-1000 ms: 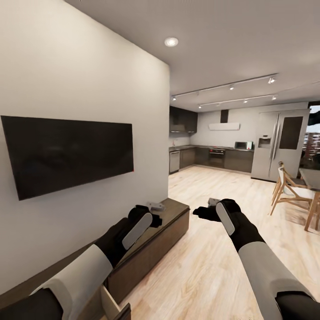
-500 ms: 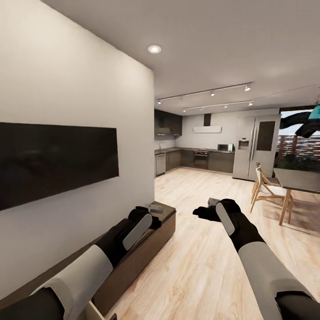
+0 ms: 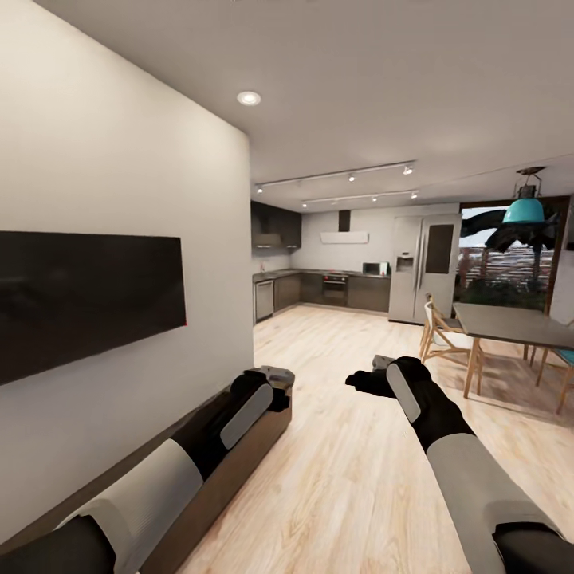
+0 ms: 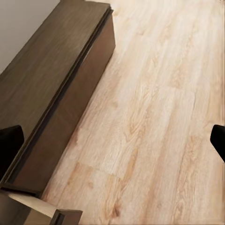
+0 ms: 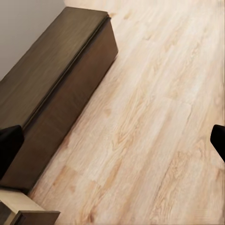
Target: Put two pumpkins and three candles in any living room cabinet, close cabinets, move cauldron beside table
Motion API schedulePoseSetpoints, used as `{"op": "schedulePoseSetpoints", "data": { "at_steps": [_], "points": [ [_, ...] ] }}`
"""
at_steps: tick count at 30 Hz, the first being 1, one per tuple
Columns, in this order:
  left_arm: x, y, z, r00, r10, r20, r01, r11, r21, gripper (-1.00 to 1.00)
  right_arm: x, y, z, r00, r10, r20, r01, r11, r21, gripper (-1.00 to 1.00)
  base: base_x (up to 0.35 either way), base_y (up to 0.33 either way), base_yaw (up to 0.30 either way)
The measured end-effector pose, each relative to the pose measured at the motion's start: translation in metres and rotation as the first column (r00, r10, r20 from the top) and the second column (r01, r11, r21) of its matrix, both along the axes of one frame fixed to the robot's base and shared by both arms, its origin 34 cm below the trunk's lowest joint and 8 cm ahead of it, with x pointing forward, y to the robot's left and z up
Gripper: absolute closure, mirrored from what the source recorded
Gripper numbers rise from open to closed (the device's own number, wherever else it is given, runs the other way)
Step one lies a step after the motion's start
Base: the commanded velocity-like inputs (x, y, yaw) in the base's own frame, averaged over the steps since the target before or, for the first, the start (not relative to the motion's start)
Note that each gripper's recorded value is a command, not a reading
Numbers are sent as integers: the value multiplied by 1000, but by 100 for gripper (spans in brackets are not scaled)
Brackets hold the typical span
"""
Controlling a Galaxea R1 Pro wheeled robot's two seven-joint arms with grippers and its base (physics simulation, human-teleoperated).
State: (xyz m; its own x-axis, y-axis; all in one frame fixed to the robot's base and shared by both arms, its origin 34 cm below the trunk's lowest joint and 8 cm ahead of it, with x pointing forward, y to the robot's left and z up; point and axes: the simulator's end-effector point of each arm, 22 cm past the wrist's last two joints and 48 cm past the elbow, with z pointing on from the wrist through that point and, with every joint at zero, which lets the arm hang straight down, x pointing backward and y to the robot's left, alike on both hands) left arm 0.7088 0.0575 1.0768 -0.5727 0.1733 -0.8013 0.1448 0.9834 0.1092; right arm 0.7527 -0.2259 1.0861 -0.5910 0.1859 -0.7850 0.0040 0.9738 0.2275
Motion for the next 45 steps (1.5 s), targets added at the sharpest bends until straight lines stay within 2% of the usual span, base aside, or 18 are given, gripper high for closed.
{"op": "schedulePoseSetpoints", "data": {
  "at_steps": [9, 15, 17, 20, 21, 23, 26, 28, 32, 35, 41, 45],
  "points": [
    [-2, 4, 8, 1000, 11, -12, -10, 1000, 8, -100, -3, 0, 17, 1000, -1, 9, 1, 1000, 0, -100, 0, 0, -200],
    [-3, 4, 18, 1000, 14, -2, -14, 1000, 2, -100, -6, -16, 20, 999, -39, -2, 39, 999, 21, -100, 0, 0, -193],
    [-2, 5, 22, 1000, 20, 7, -20, 1000, -4, -100, -14, -30, -1, 998, -60, -35, 60, 998, 15, -100, 0, 0, -190],
    [-1, 12, 15, 999, 43, -8, -43, 999, 1, -100, -47, -88, -69, 982, -134, -132, 132, 991, -26, -100, 0, 0, -189],
    [-1, 13, 16, 999, 46, -7, -46, 999, 1, -100, -54, -98, -79, 978, -151, -145, 149, 989, -21, -100, 0, 0, -190],
    [0, 12, 14, 999, 46, 19, -46, 999, 21, -100, -72, -133, -106, 961, -225, -163, 229, 973, 8, -100, 0, 0, -192],
    [0, 8, 4, 998, 32, 48, -35, 997, 64, -100, -92, -155, -131, 944, -278, -179, 287, 958, 23, -100, 0, 0, -199],
    [3, 0, -22, 998, -8, 55, 7, 1000, 23, -100, -115, -176, -165, 927, -338, -164, 345, 939, 15, -100, 0, 0, -221],
    [-9, -9, -66, 998, -61, 34, 63, 997, -42, -100, -141, -190, -194, 912, -385, -140, 388, 922, -3, -100, 0, 0, -233],
    [-14, -3, -85, 997, -60, 42, 62, 997, -38, -100, -157, -196, -215, 901, -414, -127, 416, 909, -15, -100, 0, 0, -238],
    [-25, 2, -106, 997, -58, 56, 61, 996, -60, -100, -184, -207, -256, 873, -471, -128, 469, 882, -43, -100, 0, 0, -239],
    [-29, 2, -106, 996, -55, 70, 60, 996, -71, -100, -203, -211, -276, 857, -492, -151, 489, 870, -59, -100, 0, 0, -238]
  ]
}}
